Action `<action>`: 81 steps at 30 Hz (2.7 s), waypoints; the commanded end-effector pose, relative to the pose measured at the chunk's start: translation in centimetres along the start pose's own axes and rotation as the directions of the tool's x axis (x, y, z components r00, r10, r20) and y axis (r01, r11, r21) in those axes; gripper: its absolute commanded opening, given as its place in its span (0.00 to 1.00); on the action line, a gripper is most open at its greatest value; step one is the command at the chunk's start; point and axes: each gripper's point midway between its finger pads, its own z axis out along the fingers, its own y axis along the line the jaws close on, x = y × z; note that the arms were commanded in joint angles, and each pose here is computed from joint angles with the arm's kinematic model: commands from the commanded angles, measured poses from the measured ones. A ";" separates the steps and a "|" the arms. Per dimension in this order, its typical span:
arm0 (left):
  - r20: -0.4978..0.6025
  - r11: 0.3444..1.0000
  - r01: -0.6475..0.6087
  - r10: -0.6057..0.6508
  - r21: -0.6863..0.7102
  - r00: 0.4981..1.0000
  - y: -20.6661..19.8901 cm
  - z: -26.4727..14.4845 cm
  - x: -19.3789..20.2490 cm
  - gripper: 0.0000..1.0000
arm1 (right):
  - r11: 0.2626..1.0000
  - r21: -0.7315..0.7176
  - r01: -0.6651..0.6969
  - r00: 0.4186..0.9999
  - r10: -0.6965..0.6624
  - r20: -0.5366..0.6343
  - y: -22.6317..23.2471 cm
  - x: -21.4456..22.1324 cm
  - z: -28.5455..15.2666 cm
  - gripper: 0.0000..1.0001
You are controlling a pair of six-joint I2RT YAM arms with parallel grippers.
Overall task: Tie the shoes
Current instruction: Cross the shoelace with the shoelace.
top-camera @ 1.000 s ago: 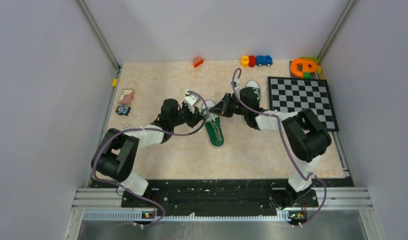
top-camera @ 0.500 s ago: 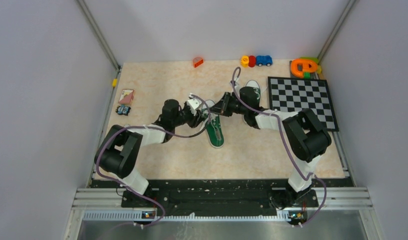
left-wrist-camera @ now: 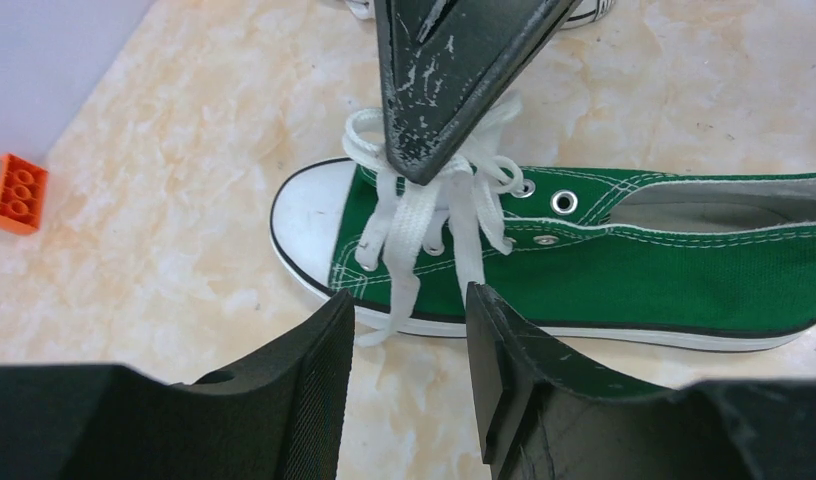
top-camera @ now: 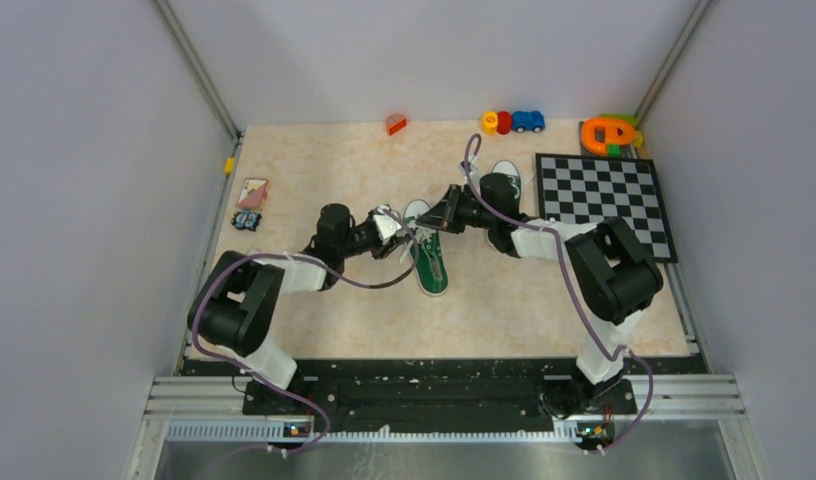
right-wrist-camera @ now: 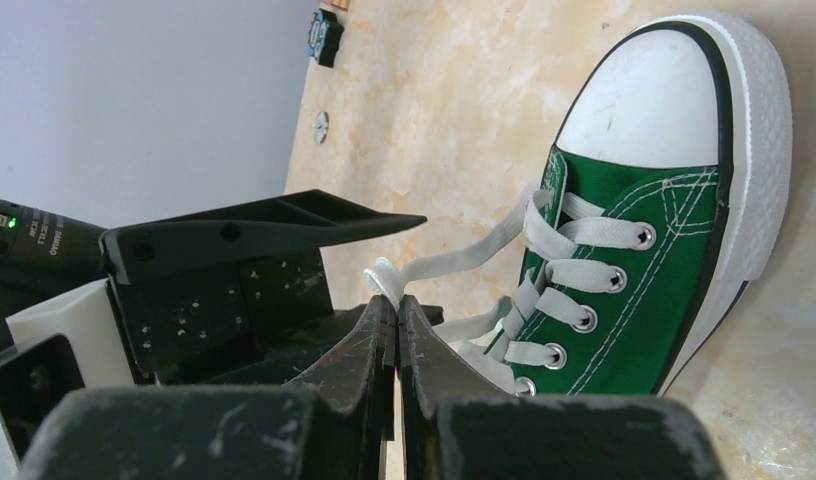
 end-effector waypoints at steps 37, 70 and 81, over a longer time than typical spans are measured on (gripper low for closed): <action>0.083 0.988 -0.118 0.110 0.102 0.990 1.1 1.4 -2.3 0.27 | 0.993 -0.107 0.043 0.998 -0.038 0.049 3.7 -2.9 -0.4 0.00; -0.002 0.946 0.315 -0.316 0.073 0.949 -2.3 1.3 -5.1 0.00 | 0.996 -0.077 0.041 0.997 -0.036 0.070 2.8 -3.6 -0.5 0.00; 0.004 0.914 0.380 -0.384 0.143 0.923 -2.7 3.1 -6.0 0.00 | 0.996 -0.081 0.036 0.997 -0.031 0.068 3.0 -3.6 -0.5 0.00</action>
